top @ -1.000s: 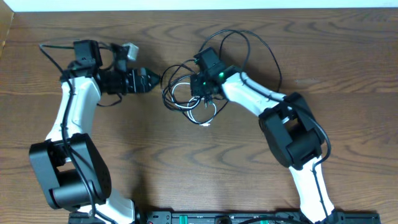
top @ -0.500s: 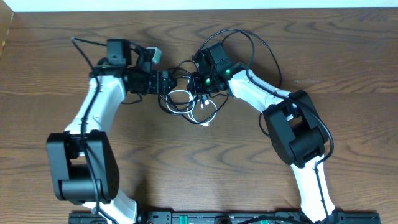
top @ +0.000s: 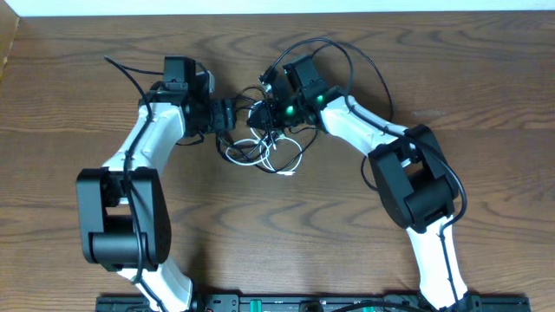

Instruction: Untangle cables

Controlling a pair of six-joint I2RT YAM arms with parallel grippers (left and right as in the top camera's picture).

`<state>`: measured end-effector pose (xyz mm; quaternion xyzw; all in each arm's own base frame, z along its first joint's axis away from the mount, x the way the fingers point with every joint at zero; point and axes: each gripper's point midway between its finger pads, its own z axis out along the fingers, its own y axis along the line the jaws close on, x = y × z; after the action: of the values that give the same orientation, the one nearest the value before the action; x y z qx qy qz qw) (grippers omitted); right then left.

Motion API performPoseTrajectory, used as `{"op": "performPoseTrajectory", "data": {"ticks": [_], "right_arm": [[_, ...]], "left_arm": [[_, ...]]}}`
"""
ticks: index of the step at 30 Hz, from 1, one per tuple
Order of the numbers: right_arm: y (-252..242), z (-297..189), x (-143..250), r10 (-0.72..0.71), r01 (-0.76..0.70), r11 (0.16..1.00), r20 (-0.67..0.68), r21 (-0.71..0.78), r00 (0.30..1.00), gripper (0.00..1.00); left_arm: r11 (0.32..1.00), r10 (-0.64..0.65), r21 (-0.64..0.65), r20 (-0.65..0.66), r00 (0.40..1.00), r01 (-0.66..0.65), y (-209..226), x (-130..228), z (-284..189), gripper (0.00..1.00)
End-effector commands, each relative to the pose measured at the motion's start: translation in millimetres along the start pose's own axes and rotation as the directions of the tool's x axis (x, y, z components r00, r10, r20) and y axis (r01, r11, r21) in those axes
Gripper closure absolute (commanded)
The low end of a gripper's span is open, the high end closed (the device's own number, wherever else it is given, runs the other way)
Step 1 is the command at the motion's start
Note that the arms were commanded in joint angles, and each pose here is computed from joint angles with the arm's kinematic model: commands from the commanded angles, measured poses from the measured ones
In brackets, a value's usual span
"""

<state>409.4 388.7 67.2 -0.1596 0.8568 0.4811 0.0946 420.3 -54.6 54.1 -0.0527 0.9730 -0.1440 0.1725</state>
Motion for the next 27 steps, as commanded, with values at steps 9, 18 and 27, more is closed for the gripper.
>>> {"op": "performPoseTrajectory", "data": {"ticks": [9, 18, 27], "right_arm": [[63.0, -55.7, -6.5, 0.007, -0.047, 0.919, -0.101, -0.393, 0.995, 0.99], [108.3, -83.9, -15.9, -0.089, 0.064, 0.903, -0.039, -0.426, 0.995, 0.99], [154.3, -121.8, -33.1, -0.175, 0.199, 0.903, 0.097, -0.382, 0.980, 0.99]], "left_arm": [[1.000, -0.019, 0.019, -0.002, 1.000, 0.019, -1.7, -0.4, 2.2, 0.18], [1.000, -0.022, -0.009, 0.002, 1.000, 0.022, 3.1, -0.9, 2.8, 0.18], [1.000, -0.023, -0.009, 0.001, 1.000, 0.023, 3.2, -0.7, 3.0, 0.18]]}}
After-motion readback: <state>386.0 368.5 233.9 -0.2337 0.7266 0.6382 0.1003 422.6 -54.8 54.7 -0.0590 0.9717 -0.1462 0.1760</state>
